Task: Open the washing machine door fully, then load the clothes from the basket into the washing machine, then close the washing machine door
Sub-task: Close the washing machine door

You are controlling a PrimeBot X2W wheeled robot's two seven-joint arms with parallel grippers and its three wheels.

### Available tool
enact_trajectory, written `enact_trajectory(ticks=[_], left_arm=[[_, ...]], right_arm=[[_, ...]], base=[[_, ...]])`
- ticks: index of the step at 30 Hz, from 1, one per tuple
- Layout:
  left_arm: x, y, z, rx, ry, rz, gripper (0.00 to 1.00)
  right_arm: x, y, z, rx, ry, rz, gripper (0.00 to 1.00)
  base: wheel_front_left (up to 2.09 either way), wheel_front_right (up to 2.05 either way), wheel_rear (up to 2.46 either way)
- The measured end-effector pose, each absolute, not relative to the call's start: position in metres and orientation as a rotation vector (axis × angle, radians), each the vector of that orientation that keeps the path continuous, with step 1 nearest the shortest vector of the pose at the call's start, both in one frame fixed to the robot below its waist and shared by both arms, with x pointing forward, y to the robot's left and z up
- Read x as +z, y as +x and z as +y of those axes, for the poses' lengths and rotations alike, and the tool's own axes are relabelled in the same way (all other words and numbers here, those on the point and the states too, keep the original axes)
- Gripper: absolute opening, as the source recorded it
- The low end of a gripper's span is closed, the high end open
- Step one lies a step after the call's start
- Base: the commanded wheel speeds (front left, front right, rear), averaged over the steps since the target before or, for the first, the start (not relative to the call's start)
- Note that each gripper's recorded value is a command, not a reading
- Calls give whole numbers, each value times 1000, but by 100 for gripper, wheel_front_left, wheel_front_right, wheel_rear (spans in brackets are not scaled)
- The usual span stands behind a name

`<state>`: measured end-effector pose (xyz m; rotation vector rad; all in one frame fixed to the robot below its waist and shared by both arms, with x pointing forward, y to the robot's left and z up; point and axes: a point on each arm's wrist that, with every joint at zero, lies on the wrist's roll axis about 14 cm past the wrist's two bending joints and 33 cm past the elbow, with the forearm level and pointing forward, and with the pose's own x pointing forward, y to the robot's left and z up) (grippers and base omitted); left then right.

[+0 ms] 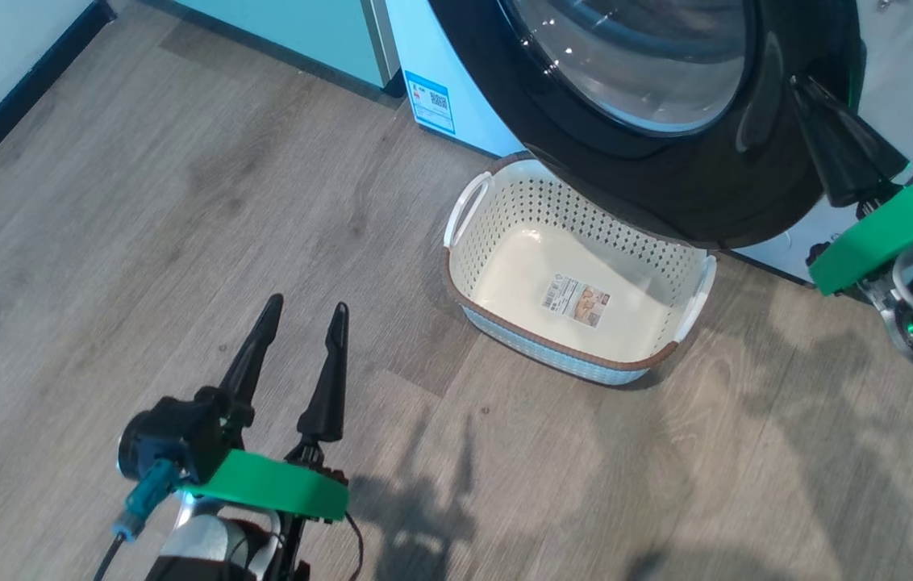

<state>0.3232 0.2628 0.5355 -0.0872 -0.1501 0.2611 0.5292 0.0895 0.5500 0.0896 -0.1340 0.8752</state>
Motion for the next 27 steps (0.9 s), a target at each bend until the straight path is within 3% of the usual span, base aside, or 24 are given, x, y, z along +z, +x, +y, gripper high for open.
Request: enact_trajectory(ticks=[27], left_arm=[[522, 338, 265, 275, -63, -98, 100]], right_arm=[[548, 611, 82, 812, 52, -161, 0]], base=[[0, 0, 0]])
